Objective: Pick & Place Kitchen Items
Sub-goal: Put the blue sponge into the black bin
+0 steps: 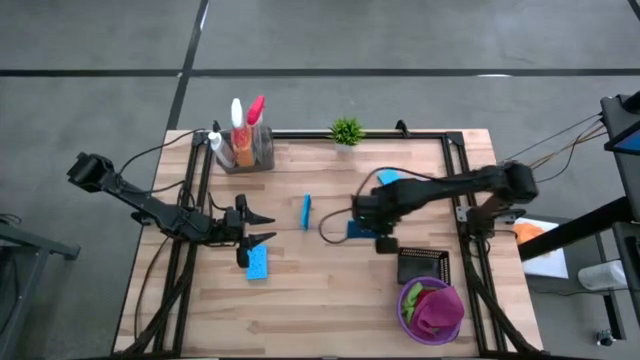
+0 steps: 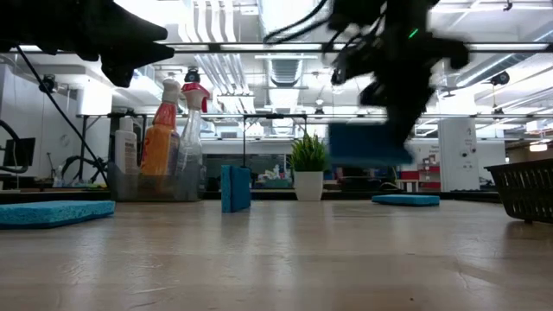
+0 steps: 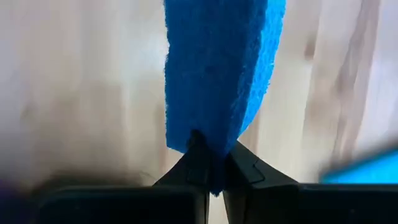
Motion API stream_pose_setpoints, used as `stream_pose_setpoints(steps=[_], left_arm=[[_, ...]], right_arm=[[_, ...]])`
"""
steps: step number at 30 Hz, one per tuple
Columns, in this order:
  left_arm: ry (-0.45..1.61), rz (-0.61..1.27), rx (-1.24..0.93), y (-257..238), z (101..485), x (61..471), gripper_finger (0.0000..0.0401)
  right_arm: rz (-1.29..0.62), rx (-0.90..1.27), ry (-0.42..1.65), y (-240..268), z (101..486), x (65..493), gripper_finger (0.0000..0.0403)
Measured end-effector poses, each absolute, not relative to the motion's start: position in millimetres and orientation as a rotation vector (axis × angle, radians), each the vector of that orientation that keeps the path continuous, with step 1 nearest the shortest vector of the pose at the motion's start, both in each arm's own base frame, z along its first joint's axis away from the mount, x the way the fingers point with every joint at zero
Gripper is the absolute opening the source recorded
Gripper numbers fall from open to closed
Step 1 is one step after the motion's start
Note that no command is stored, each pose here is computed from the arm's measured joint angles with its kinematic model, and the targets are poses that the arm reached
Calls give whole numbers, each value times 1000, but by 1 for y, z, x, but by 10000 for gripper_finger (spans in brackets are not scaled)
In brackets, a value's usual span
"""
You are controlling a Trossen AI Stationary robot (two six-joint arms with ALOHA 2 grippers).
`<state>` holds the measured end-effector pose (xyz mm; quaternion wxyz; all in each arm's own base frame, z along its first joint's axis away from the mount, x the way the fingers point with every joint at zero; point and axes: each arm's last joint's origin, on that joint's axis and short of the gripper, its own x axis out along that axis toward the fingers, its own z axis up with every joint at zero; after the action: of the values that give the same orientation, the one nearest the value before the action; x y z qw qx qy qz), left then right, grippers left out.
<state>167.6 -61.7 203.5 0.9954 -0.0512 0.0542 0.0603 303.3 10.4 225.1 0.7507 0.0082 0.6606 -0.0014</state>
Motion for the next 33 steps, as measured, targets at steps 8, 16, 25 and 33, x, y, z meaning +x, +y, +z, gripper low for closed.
stream_pose_setpoints(steps=[8,16,25,33], left_arm=[[107,121,-103,-62,204,168,180],[108,121,-103,-62,204,168,180],[113,121,-100,-62,203,167,180],[113,121,-100,-62,203,167,180]], right_arm=[[-101,81,1625,23,271,239,18],[-69,179,1775,27,282,214,18],[91,258,1903,35,258,219,18],[158,259,2060,42,225,218,18]])
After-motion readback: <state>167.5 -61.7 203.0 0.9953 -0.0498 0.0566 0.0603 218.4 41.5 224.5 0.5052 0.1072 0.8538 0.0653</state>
